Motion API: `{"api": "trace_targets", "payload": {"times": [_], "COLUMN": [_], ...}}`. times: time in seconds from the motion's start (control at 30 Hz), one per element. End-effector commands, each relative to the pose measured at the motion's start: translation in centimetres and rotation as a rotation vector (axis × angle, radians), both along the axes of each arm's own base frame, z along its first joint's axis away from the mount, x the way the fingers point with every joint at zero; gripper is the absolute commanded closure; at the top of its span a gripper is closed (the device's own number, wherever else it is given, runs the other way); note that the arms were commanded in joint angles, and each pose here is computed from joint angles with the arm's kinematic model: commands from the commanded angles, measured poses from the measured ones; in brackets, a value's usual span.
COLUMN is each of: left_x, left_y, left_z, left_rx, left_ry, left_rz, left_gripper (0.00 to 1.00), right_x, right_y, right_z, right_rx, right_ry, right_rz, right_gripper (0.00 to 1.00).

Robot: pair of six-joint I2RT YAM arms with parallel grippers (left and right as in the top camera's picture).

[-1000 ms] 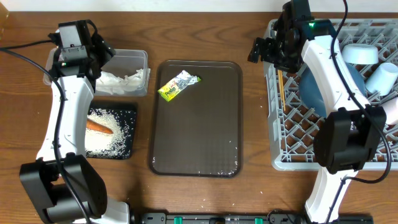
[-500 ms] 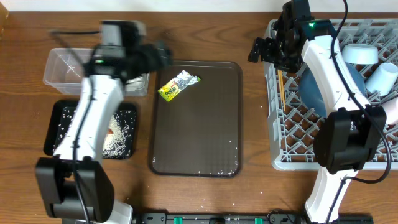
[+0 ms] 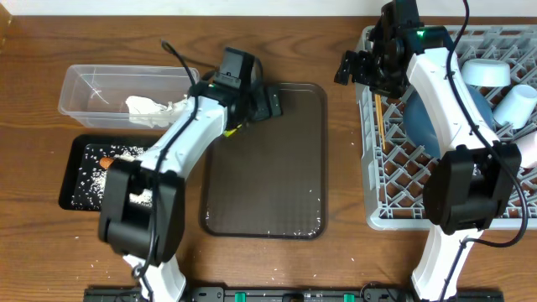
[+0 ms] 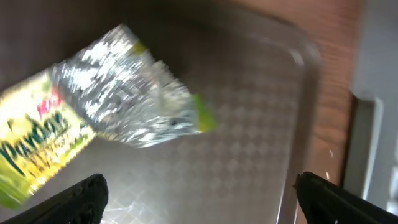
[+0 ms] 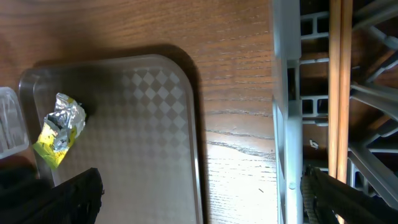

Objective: Sort waste into correct bins and load items into the dishwasher rack
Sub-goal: 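Release the tissue into the clear bin and return the left gripper right, then lower the left gripper onto the yellow-green foil wrapper on the brown tray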

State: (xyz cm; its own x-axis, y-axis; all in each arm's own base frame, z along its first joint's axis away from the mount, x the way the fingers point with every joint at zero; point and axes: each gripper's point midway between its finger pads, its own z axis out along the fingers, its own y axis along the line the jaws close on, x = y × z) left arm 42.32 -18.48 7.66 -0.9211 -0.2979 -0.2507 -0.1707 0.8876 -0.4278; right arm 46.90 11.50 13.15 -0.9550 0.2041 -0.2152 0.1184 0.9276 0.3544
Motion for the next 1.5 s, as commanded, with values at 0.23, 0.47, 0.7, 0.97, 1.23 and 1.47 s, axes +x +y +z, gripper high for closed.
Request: {"api": "trace_targets", "payload": {"times": [0.23,0.47,0.7,0.97,1.23,1.47], "left_x": [1.6,2.4,3.1,3.1,2.8,2.5], "left_y": [0.3,0.1,0.8,0.9,0.8,0.8], "left_z": [-3.3,-3.6,-3.6,-3.6,-3.8,-4.1], "left_rx": [-0.16,-0.216,-0.204,-0.2,-0.211,-0.214], "left_ry": [0.173,0.188,0.161,0.16,0.177,0.195], "left_rz": [0.484,0.585,0.651,0.654,0.668,0.688], "left_gripper": [0.01,0.01,0.02,0.15,0.16,0.22], "right_x": [-0.1,-0.1,-0.1,-0.1,-0.1,-0.1], "right_y": [0.4,0.4,0.4,0.4,0.4,0.4], "right_z": [-0.2,-0.2,-0.2,-0.2,-0.2,-0.2], "right_rx": [0.005,0.005,0.005,0.005,0.005,0.005], "right_ry": [0.009,0.009,0.009,0.009,0.009,0.009], "right_rz": [0.0,0.0,0.0,0.0,0.0,0.0], "right_gripper": [0.01,0.01,0.01,0.01,0.01,0.01]}}
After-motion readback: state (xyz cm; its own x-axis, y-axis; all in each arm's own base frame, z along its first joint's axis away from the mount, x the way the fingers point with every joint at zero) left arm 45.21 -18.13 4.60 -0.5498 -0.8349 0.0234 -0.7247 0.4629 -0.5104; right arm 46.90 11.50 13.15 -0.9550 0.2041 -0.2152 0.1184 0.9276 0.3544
